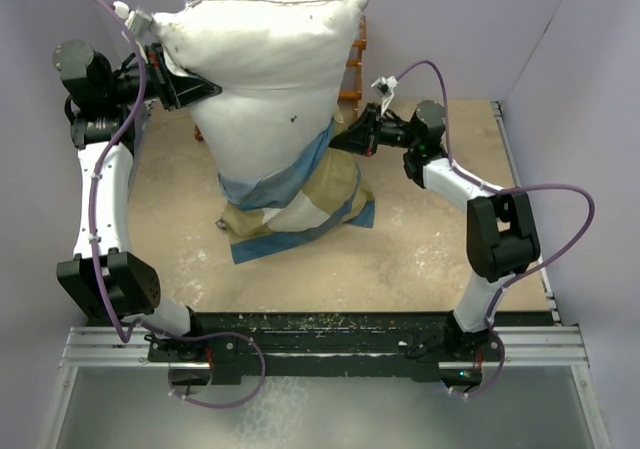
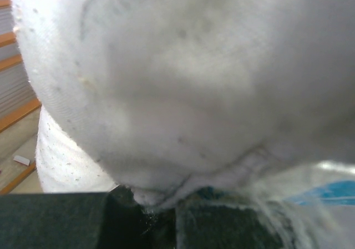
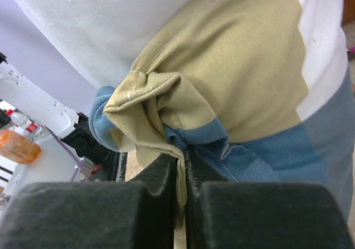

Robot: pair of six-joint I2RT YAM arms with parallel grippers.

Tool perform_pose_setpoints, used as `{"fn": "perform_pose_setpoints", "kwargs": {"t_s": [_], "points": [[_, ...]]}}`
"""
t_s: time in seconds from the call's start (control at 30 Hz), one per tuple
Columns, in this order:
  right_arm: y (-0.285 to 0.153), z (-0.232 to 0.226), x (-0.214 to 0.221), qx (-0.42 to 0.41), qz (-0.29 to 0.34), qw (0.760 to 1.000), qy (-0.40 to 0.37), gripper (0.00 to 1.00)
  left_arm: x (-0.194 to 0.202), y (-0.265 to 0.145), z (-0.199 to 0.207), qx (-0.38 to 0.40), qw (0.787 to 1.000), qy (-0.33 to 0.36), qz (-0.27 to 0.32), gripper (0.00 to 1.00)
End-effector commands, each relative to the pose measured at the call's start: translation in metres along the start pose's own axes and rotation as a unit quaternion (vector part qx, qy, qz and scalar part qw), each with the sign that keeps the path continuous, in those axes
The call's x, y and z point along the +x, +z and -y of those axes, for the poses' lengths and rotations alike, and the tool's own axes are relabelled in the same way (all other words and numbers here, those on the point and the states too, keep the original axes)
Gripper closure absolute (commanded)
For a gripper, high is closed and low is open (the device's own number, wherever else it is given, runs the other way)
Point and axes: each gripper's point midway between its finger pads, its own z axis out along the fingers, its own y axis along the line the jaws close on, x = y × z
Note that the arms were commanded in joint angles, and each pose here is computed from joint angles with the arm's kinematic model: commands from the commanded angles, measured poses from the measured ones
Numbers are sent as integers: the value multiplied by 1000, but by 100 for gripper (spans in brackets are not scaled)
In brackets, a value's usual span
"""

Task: Remove the pillowcase from the pillow
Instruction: Remove the pillow from the pillowcase.

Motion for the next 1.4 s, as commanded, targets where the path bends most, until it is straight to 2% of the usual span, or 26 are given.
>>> {"fn": "perform_pose_setpoints", "kwargs": {"t_s": [0.0,0.07,0.1,0.17,0.2,0.37,0.43,0.53,0.67,0.83,0.87,0.9,1.07,1.23,1.3,1.37], "points": [[-20,-6,-20,31,34,999,-30,100,-18,-2,31,15,999,48,-1,100],[-34,-5,-15,49,44,998,-13,99,-21,-3,35,7,998,62,3,100],[-41,-4,-12,58,49,997,-4,92,-23,-3,35,1,997,71,5,100],[-53,-7,-9,73,60,996,2,85,-25,-4,33,-14,996,82,8,100],[-60,-3,7,90,61,994,20,84,-27,-4,33,-21,996,88,9,100],[-69,0,24,117,70,990,40,93,-26,-5,36,-24,995,93,9,100],[-70,0,22,124,79,988,41,100,-26,-5,37,-25,995,94,8,100],[-74,8,20,156,95,982,54,100,-27,-6,37,-30,995,98,11,100],[-99,60,53,305,95,937,139,100,-50,-5,43,-45,991,123,34,100],[-159,111,128,507,67,825,240,100,-132,-16,68,-99,965,199,137,100],[-165,112,135,522,68,814,246,100,-150,-17,76,-103,959,214,153,100],[-170,111,140,533,70,806,249,100,-164,-17,71,-109,957,213,164,100],[-197,108,160,588,72,766,252,100,-214,-25,101,-114,934,257,221,100],[-221,104,178,634,64,732,241,100,-228,-37,99,-143,914,271,266,100],[-226,102,186,643,50,726,239,100,-231,-39,95,-156,911,266,275,100],[-220,98,182,640,39,734,224,100,-230,-39,89,-157,911,261,279,100]]}}
